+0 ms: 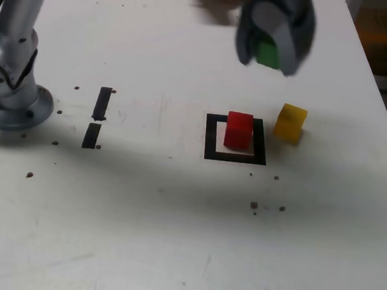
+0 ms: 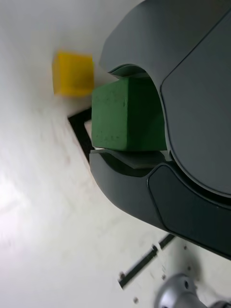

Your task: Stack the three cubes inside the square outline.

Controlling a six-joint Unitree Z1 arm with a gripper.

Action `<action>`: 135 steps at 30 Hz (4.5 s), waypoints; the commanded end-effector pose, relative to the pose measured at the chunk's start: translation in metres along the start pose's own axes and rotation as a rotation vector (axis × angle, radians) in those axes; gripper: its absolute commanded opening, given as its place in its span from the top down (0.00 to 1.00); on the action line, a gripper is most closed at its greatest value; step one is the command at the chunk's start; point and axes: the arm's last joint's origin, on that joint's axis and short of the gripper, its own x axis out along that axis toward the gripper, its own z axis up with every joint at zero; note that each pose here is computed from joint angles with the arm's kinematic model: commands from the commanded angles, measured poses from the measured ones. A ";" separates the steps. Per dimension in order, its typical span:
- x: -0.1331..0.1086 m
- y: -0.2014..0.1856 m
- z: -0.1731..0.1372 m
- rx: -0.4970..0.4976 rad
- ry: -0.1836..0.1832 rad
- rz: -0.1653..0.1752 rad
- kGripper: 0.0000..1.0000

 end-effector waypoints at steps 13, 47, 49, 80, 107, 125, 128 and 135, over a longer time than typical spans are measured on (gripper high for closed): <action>0.063 0.032 -0.062 -0.237 0.019 -0.103 0.87; 0.075 0.039 -0.091 -0.180 -0.096 -0.129 0.10; 0.060 0.035 -0.089 -0.151 -0.115 -0.096 0.10; 0.043 -0.012 0.039 0.150 -0.197 -0.158 0.01; 0.087 0.028 0.055 0.056 -0.128 -0.213 0.04; 0.103 0.027 0.059 0.055 -0.083 -0.265 0.22; 0.106 0.026 0.059 0.055 -0.068 -0.275 0.27; 0.110 0.026 0.059 0.062 -0.051 -0.294 0.37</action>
